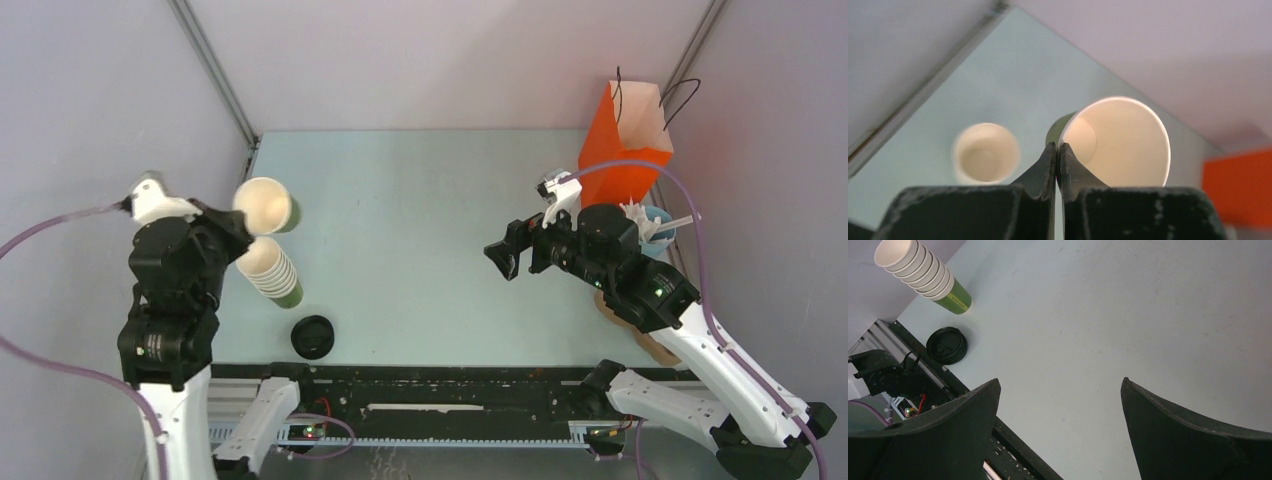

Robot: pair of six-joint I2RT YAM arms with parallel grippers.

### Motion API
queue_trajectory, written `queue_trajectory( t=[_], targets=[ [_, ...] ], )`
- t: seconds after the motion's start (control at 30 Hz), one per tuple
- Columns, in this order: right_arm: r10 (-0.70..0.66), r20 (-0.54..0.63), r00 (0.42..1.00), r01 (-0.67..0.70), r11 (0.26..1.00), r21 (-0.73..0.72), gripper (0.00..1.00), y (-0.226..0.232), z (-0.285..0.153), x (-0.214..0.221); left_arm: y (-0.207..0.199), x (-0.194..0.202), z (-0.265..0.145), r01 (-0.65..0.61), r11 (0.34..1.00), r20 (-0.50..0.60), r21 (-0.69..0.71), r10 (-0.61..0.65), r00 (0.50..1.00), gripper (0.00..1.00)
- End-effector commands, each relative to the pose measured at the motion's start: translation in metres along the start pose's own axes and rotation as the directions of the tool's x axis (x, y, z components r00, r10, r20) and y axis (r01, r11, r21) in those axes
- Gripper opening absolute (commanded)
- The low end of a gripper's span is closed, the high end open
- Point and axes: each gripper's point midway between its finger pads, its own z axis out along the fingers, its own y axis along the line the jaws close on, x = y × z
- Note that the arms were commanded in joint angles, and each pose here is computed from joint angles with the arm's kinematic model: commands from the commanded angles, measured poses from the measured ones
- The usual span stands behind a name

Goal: Pack the takeout coffee

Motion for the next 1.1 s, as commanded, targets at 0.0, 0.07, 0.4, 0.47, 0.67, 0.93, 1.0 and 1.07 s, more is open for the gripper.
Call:
queue_trajectory(
  t=[0.0,0.07,0.4,0.47,0.67,0.93,1.0,1.07],
  targets=[
    [-0.012,0.039,0.999,0.012,1.0,0.019,1.0,-0.002,0.0,-0.009,-0.079,0.048,0.005,-0.127,0.938,-0.137,0.321,0.179,0.974,0.0],
    [-0.009,0.031,0.999,0.008,0.999,0.034,1.0,-0.005,0.001,-0.008,-0.105,0.089,0.018,-0.198,0.912,-0.199,0.359,0.282,0.939,0.0],
    [0.092,-0.079,0.993,-0.081,0.987,0.14,1.0,-0.036,0.004,0.02,-0.218,0.274,0.056,-0.132,0.796,-0.437,0.591,0.454,0.777,0.0],
    [0.095,-0.092,0.991,-0.081,0.986,0.143,1.0,-0.037,0.007,0.025,-0.22,0.301,0.066,-0.155,0.799,-0.47,0.581,0.485,0.738,0.0],
    [0.094,-0.172,0.981,-0.075,0.991,0.112,0.99,-0.027,0.022,0.045,-0.209,0.331,0.076,-0.208,0.804,-0.494,0.557,0.522,0.696,0.0],
    [0.1,-0.192,0.976,-0.089,0.994,0.065,0.98,-0.009,0.036,0.052,-0.194,0.361,0.074,-0.199,0.799,-0.513,0.567,0.532,0.674,0.0],
    [0.103,-0.184,0.978,-0.094,0.994,0.061,0.98,-0.007,0.035,0.05,-0.189,0.368,0.076,-0.242,0.796,-0.498,0.556,0.551,0.67,0.0],
    [0.107,-0.18,0.978,-0.097,0.993,0.063,0.98,-0.007,0.035,0.049,-0.187,0.375,0.076,-0.252,0.793,-0.493,0.555,0.557,0.669,0.0]
  ],
)
